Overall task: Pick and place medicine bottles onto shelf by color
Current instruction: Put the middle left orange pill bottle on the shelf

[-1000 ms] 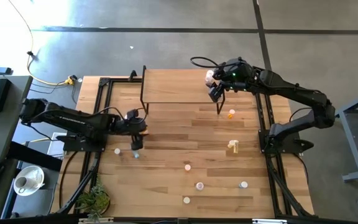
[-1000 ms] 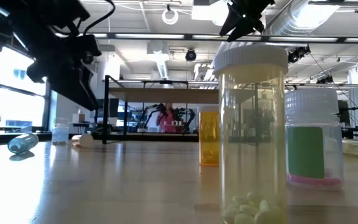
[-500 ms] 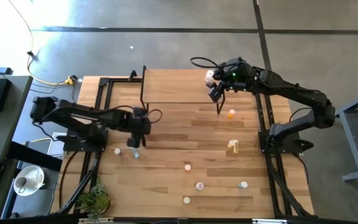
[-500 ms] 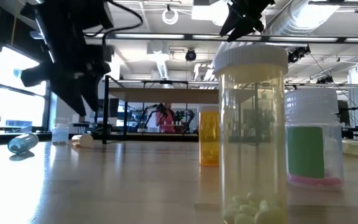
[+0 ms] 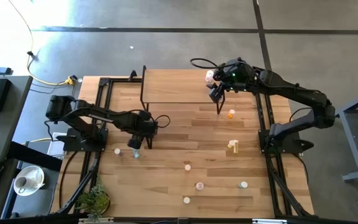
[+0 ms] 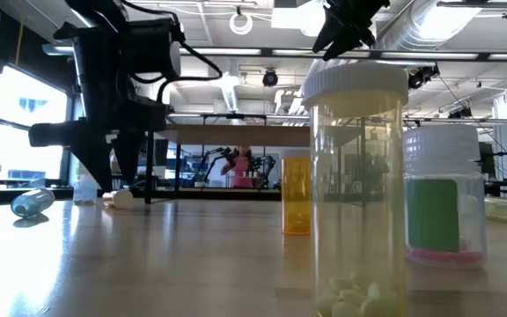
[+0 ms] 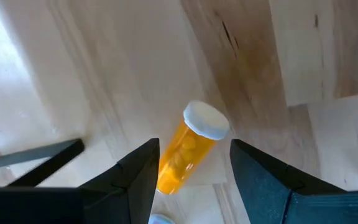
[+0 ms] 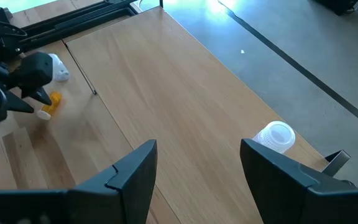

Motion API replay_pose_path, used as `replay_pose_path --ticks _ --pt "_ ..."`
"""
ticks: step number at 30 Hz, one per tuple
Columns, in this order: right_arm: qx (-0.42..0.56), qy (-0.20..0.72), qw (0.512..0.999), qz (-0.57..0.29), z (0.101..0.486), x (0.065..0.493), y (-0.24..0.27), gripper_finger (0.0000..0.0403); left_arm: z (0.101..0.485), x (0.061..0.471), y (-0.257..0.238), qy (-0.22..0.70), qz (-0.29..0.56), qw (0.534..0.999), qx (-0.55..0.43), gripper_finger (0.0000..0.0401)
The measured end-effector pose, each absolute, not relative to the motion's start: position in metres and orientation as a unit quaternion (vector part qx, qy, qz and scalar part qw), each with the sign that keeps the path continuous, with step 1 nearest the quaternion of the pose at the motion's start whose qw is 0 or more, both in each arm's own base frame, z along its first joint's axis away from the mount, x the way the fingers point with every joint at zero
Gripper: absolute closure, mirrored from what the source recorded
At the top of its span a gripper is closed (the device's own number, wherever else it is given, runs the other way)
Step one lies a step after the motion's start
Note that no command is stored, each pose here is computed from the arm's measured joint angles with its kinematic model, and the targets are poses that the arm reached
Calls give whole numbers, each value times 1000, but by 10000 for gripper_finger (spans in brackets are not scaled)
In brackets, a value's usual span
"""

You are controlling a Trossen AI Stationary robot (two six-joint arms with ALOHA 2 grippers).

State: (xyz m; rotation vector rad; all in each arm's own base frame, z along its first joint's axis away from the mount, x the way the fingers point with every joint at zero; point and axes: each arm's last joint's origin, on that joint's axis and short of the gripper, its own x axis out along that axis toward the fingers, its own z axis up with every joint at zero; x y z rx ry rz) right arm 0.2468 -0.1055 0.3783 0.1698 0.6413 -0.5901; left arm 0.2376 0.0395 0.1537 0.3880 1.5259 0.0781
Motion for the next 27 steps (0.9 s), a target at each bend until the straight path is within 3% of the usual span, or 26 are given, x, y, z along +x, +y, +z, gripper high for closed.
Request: replay_pose_path --ticks 11,20,27 --pt "82 311 903 -287 378 247 -106 181 136 238 46 725 51 661 187 215" --pt "82 313 902 -287 378 246 -105 181 131 238 52 733 53 656 169 217" --pt "83 314 901 -287 378 246 -105 181 131 237 51 733 52 665 137 273"
